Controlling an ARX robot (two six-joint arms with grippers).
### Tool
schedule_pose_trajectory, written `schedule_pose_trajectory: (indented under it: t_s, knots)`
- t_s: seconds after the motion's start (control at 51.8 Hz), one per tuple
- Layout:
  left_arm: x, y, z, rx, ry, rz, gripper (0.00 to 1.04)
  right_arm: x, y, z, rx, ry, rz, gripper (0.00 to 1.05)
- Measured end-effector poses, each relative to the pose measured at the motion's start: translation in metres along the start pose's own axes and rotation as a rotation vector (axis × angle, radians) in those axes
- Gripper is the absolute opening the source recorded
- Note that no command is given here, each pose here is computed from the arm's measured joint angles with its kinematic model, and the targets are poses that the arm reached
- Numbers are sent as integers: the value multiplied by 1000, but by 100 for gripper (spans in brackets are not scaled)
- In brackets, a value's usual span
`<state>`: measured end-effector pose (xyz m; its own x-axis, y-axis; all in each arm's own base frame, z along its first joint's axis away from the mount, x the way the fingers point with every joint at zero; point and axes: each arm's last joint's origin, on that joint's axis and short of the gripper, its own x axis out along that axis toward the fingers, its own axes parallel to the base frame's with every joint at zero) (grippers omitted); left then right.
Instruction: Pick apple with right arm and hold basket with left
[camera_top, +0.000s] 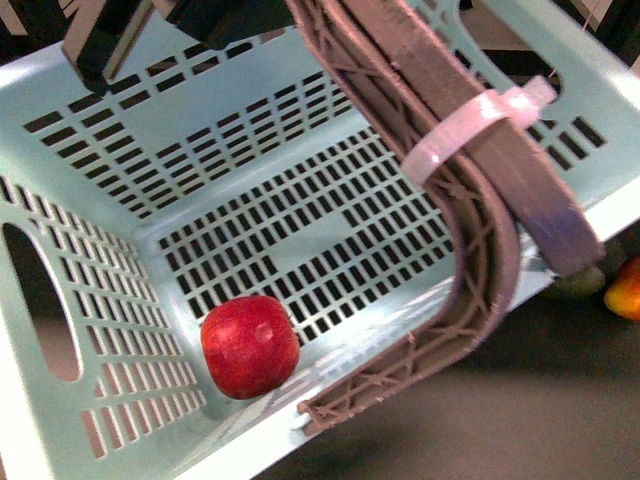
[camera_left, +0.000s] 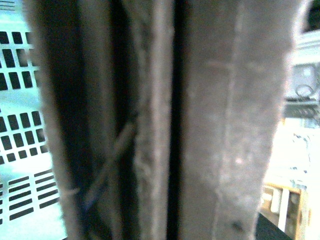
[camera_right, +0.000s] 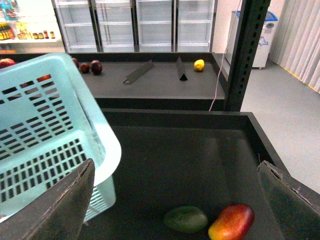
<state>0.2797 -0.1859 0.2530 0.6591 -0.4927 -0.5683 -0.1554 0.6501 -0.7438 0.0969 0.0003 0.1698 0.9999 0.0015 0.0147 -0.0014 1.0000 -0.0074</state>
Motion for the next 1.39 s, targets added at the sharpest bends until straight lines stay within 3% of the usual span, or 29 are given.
schedule_pose_trajectory:
  t_s: [0.348,0.599,0.812,1.14,1.391]
  knots:
    - [-15,21,44,-189,-177,51,27,0,0,0,0,-1,0,96]
    - [-27,57,89,-409,-349,78,27,0,0,0,0,-1,0,96]
    - [-17,109,129,-565,-490,163,27,0,0,0,0,-1,0,96]
    - [1,173,122,-755,-490,252,27,0,0,0,0,-1,0,96]
    - [3,190,111,-809,-515,297,27,0,0,0,0,-1,0,96]
